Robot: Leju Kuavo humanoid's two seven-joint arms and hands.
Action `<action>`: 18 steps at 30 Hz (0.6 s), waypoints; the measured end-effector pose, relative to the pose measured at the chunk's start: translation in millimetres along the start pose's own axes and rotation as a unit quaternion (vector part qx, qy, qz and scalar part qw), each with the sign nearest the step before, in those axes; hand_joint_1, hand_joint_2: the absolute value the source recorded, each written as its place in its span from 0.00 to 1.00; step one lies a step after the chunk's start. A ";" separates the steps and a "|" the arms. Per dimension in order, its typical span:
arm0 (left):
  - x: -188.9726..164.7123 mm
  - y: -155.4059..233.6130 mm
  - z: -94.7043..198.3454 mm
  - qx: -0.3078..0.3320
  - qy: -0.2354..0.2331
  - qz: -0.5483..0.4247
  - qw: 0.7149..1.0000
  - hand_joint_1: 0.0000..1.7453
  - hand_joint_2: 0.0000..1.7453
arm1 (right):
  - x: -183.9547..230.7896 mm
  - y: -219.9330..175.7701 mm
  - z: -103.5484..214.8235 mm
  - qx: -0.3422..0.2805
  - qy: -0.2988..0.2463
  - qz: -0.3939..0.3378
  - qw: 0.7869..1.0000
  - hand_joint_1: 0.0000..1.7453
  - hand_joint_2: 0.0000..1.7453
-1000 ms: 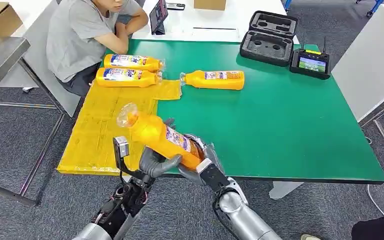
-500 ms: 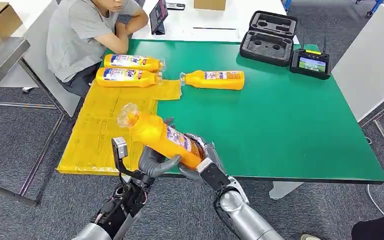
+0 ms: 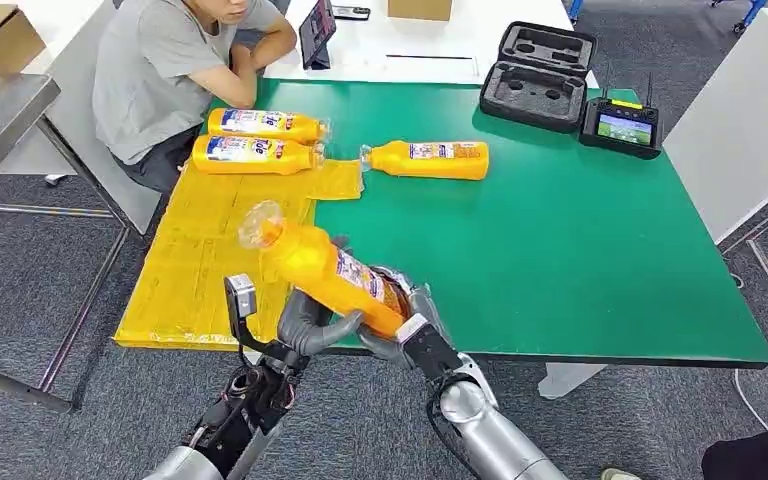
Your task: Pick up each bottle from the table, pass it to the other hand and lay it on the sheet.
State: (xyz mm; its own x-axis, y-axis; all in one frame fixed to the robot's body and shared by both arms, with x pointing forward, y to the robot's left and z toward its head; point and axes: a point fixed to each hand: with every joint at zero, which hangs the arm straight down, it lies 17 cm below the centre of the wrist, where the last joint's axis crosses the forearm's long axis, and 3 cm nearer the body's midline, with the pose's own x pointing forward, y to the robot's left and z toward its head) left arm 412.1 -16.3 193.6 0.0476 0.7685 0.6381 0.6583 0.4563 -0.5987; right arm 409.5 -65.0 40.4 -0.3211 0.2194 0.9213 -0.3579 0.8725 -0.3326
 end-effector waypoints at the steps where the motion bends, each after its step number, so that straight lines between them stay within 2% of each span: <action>1: 0.0 0.1 0.0 0.000 0.000 0.000 1.000 0.00 0.00 | 0.0 0.0 0.0 0.000 0.000 0.000 1.000 1.00 1.00; 2: -0.1 0.1 0.0 0.000 0.000 0.000 1.000 0.00 0.00 | 0.0 0.1 0.0 0.000 0.000 0.000 1.000 1.00 1.00; 3: -0.1 0.1 0.0 0.000 0.000 0.000 1.000 0.00 1.00 | 0.2 0.3 -0.1 0.000 0.000 0.000 1.000 1.00 1.00; 18: -1.5 0.2 1.1 0.000 0.003 0.006 1.000 0.00 1.00 | 0.0 1.4 0.2 0.003 0.000 -0.003 1.000 1.00 1.00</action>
State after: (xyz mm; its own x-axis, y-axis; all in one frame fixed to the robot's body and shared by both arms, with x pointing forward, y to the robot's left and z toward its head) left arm 411.3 -16.9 192.0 0.0601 0.7710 0.6340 0.6579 0.4471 -0.6060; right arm 408.8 -63.9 39.9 -0.3189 0.2152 0.9230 -0.3656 0.8706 -0.3293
